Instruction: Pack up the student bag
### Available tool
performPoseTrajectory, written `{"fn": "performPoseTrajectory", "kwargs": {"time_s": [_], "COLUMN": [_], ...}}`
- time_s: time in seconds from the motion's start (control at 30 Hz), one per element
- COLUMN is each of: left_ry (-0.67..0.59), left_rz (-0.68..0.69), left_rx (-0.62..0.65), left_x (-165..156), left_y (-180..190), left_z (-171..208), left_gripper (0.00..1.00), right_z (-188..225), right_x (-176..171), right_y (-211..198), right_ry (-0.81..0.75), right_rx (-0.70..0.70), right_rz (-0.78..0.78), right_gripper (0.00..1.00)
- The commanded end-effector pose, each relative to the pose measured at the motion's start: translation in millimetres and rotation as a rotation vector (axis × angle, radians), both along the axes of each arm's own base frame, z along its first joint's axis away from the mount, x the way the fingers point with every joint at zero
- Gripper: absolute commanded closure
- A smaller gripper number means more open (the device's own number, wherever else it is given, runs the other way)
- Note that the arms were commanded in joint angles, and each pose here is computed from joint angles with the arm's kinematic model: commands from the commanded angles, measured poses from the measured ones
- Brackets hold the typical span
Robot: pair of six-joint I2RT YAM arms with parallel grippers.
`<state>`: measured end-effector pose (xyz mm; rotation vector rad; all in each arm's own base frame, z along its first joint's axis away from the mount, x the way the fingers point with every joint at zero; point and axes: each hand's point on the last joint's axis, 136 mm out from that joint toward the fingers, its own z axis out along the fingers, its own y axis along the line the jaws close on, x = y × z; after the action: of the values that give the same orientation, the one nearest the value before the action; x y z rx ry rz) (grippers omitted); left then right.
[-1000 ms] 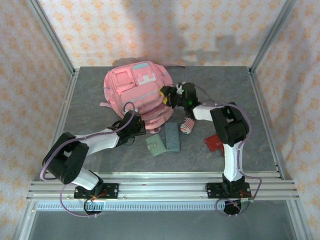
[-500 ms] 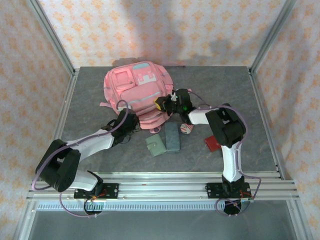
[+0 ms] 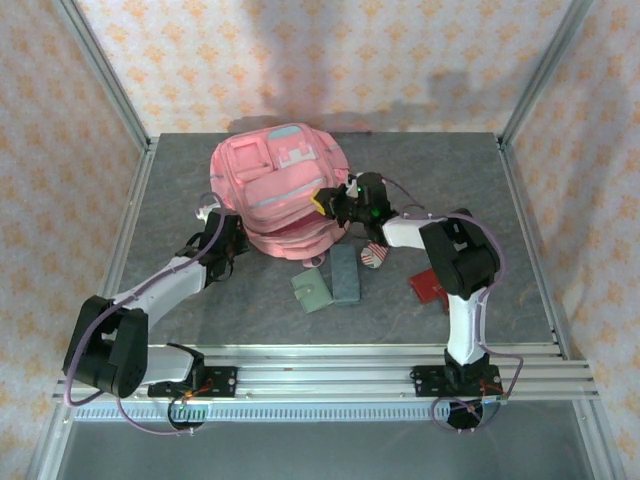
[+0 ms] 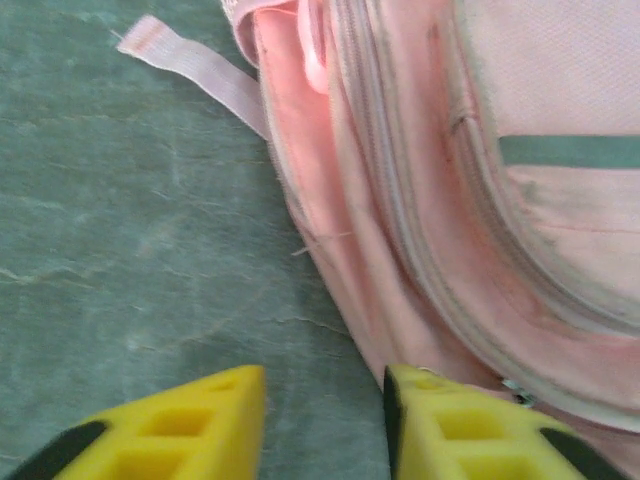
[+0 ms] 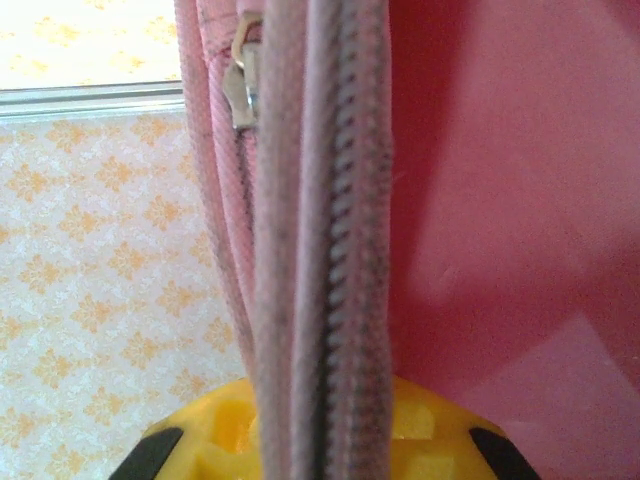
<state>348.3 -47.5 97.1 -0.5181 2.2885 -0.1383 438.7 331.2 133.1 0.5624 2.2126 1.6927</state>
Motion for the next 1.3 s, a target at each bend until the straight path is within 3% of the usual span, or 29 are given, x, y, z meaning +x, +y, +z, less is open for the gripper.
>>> {"fn": "performPoseTrajectory", "kwargs": {"time_s": [0.0,0.13,0.27,0.4,0.53,0.67,1.0,1.1,1.2,1.23,1.27], "left_ry": [-0.079,-0.095,-0.096,-0.120,-0.185,-0.211,-0.184,-0.159,-0.151,-0.154,-0.157], "left_rz": [-0.104,-0.123,-0.139,-0.218,-0.297,-0.364,-0.392,-0.373,-0.348,-0.345,-0.345], "left_rx": [-0.070,-0.092,-0.122,-0.144,0.022,0.162,0.514,0.597,0.641,0.645,0.645], "left_x": [7.8,12.1,19.8,23.5,21.9,25.8,72.5,84.7,92.4,94.5,95.3], "left_y": [-20.5,-26.2,-33.7,-59.0,-83.6,-102.3,-119.9,-116.6,-113.8,-114.0,-114.6], "left_z": [21.8,24.8,19.4,25.3,45.0,54.9,54.6,50.3,53.2,56.2,59.7], "left_gripper": [0.51,0.40,0.36,0.34,0.25,0.22,0.21,0.29,0.64,0.73,0.75], "right_z": [77.7,102.5,84.5,74.9,85.7,96.6,115.0,121.5,120.6,117.2,111.8], "right_x": [17.3,28.6,22.0,4.5,-1.3,-4.5,-13.3,-15.1,-18.5,-20.3,-22.3], "right_y": [-10.4,-27.3,-11.8,9.9,13.5,13.9,12.6,10.5,5.7,3.6,1.0], "right_ry": [-0.178,-0.232,-0.191,-0.189,-0.218,-0.244,-0.276,-0.287,-0.290,-0.284,-0.278], "right_rx": [0.089,0.107,0.125,0.150,0.162,0.147,0.154,0.152,0.143,0.137,0.128], "right_rz": [-0.016,-0.080,-0.031,0.029,0.052,0.066,0.085,0.082,0.078,0.075,0.071], "right_gripper": [1.00,0.95,0.70,0.74,0.68,0.61,0.60,0.60,0.60,0.60,0.60]}}
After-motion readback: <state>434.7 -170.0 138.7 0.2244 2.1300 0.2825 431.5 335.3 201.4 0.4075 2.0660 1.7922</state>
